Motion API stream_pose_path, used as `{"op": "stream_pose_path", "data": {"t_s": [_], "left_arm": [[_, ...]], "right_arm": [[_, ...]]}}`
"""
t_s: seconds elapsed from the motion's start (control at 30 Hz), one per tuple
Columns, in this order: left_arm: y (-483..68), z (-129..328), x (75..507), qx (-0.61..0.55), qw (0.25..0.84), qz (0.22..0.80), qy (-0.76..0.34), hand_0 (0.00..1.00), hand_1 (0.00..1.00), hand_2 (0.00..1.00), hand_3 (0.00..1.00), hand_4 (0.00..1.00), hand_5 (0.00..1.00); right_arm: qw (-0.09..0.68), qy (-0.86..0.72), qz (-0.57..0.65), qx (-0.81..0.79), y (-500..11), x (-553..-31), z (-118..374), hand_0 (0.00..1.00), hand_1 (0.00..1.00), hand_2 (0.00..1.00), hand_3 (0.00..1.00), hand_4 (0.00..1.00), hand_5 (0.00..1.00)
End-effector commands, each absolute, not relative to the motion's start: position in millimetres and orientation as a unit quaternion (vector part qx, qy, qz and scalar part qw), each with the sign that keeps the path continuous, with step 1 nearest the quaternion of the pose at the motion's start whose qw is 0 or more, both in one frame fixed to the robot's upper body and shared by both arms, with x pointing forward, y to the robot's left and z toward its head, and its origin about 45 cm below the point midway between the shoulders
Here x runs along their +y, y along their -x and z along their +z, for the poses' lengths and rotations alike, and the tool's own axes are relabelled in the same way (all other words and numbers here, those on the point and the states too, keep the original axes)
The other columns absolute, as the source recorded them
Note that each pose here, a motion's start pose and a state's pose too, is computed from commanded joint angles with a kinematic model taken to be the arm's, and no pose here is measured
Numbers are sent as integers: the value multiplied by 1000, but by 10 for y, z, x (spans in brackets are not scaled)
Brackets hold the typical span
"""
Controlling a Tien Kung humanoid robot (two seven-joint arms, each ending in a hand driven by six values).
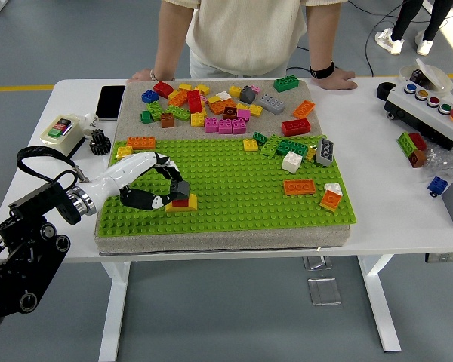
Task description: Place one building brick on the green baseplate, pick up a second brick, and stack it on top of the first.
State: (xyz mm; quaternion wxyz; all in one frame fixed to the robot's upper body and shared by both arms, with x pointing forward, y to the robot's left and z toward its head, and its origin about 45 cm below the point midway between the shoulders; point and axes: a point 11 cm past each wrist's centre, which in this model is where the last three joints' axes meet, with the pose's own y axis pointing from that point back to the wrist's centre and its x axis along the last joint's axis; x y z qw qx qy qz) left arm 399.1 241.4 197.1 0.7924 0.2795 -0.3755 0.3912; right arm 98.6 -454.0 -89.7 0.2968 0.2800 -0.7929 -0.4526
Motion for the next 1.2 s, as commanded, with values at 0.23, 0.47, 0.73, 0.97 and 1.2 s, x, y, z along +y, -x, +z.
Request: {"op": "stream_pose_path", "data": {"t_s": [0.23,0.47,0.73,0.97,1.2], "left_arm": [[-3991,1950,2428,-373,793,391,-281,630,590,585,550,629,2],[-3990,1953,2428,-373,794,390,-281,631,591,585,548,629,2],[-3993,1964,2423,-371,795,391,-277,635,593,585,549,640,2],[-4000,1961,2418,-370,796,391,-277,644,599,589,552,661,2],[-4015,1961,2410,-369,796,391,-277,643,601,591,552,674,2]], "right_arm": [[298,-280,-452,-793,-982,-4536,-899,731,639,687,624,925,472],[298,-279,-453,-792,-978,-4534,-902,732,639,687,623,925,473],[299,-280,-452,-792,-982,-4527,-903,731,639,687,624,926,472],[299,-280,-452,-792,-981,-4534,-901,731,639,687,623,926,474],[298,-281,-452,-792,-989,-4535,-898,731,639,687,623,926,474]]}}
